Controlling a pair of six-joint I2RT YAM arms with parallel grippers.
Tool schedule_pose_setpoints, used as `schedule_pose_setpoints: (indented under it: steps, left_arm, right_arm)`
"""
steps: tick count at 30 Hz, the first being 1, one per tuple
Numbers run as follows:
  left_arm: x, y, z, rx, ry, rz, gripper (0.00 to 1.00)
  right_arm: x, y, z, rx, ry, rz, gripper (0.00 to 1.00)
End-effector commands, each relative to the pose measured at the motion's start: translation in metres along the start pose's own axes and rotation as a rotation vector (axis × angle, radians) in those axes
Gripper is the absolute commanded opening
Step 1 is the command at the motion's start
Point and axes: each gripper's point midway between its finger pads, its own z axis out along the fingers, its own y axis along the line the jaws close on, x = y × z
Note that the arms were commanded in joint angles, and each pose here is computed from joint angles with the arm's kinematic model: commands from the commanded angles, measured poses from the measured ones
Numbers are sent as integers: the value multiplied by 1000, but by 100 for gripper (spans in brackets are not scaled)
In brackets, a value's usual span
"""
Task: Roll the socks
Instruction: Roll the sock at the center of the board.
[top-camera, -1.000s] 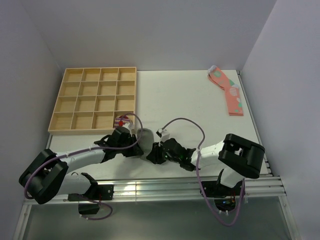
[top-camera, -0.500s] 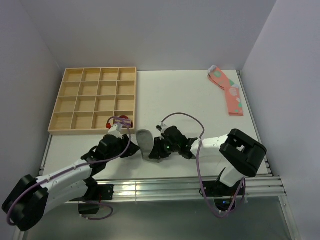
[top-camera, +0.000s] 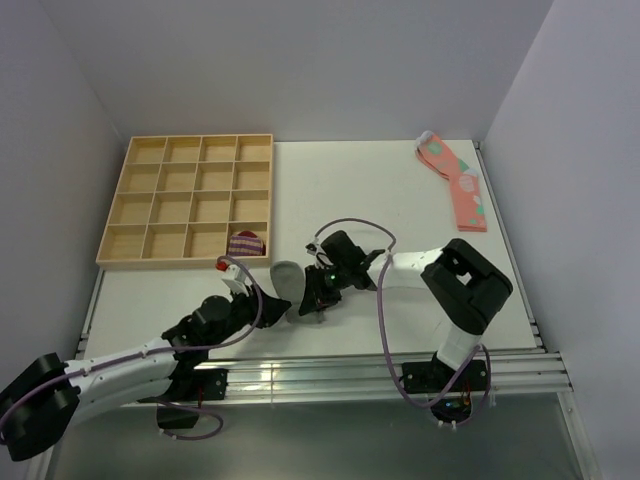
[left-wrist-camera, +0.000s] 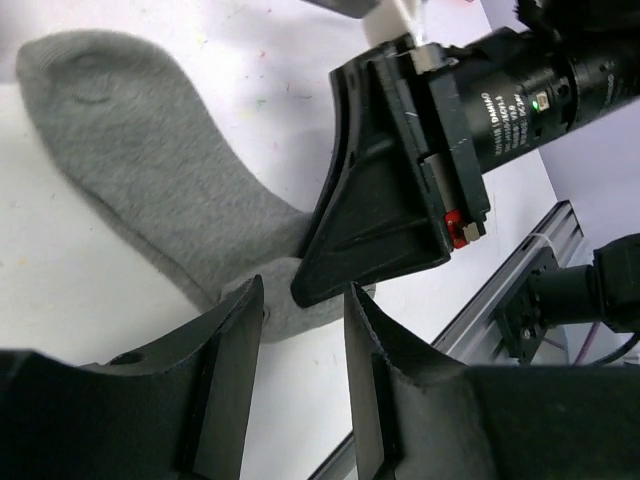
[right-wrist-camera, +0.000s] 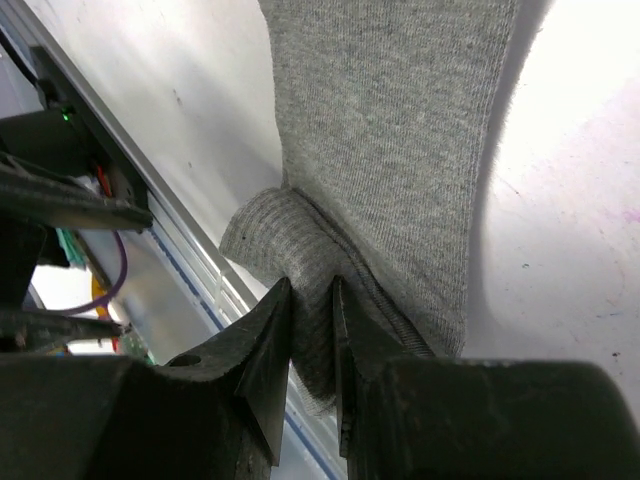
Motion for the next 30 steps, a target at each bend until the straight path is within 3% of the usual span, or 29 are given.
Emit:
schedule_pose_setpoints:
  steps: [1,13,30]
  left_arm:
    - [-17,-12,7,21,-115,51,43]
    - [-2,-8,12,20,-116,169,43]
    - [34,10,12,-26,-43,135,40]
  right_arm:
    - [31,-25,-2,108,145,44,24]
    - [30,-16,-1,95,236,48,24]
    - [29,-18,3,108,260,56,24]
